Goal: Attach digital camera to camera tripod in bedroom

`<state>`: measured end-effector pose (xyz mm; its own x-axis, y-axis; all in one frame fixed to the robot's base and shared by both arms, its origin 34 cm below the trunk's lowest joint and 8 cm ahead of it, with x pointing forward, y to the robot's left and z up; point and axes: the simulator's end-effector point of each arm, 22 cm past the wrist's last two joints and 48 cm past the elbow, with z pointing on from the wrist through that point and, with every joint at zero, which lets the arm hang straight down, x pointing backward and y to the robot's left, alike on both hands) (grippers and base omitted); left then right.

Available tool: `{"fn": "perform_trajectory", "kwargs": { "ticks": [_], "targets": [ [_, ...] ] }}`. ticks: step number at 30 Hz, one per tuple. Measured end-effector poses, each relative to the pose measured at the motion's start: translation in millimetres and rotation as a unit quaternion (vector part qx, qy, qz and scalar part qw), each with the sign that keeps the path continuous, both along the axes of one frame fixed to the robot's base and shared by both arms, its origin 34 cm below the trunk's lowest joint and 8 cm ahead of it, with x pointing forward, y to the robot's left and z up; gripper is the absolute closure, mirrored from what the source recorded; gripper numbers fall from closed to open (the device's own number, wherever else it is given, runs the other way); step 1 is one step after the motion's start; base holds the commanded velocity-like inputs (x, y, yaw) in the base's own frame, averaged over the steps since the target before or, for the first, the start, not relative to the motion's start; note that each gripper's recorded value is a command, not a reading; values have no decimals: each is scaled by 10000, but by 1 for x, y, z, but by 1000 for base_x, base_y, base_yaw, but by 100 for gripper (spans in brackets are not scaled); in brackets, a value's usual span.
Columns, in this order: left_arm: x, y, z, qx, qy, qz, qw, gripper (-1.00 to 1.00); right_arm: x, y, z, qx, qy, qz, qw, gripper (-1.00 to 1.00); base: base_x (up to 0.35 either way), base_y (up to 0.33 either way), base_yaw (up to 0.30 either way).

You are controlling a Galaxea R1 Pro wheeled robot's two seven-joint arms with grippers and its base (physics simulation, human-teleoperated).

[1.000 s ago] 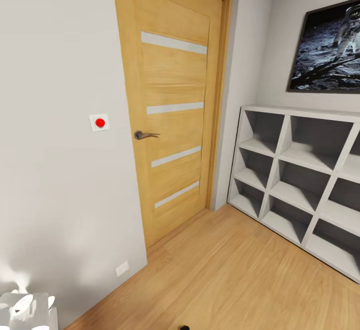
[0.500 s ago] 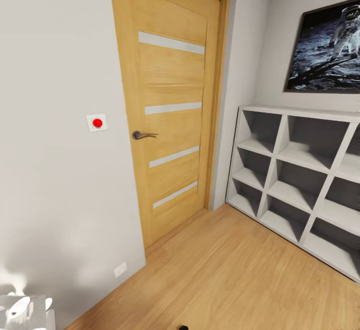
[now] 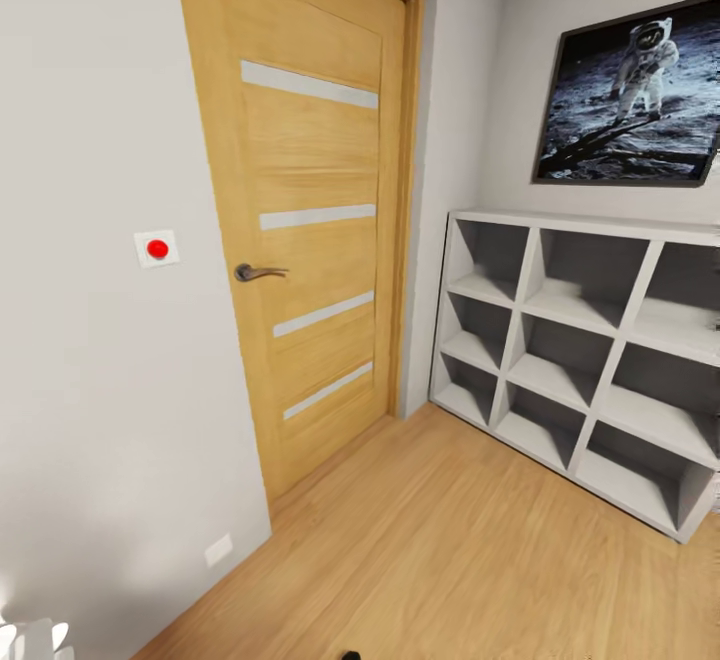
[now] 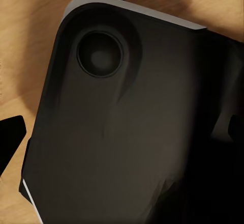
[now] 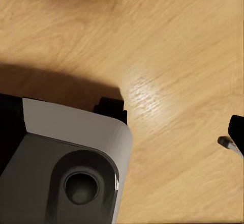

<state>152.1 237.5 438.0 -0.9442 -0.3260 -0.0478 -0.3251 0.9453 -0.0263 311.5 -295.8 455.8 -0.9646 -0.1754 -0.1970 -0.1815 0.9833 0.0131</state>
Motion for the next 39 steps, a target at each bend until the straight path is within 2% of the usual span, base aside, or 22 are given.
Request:
{"fn": "perform_trajectory", "kwargs": {
  "ticks": [17,39],
  "targets": [
    [0,0,0,0,2,1,10000,-100,0,0,0,0,-1,0,10000,-100,17,12,-186],
    [0,0,0,7,-3,-6,10000,-100,0,0,0,2,-7,0,10000,-100,209,196,-182]
  ]
}}
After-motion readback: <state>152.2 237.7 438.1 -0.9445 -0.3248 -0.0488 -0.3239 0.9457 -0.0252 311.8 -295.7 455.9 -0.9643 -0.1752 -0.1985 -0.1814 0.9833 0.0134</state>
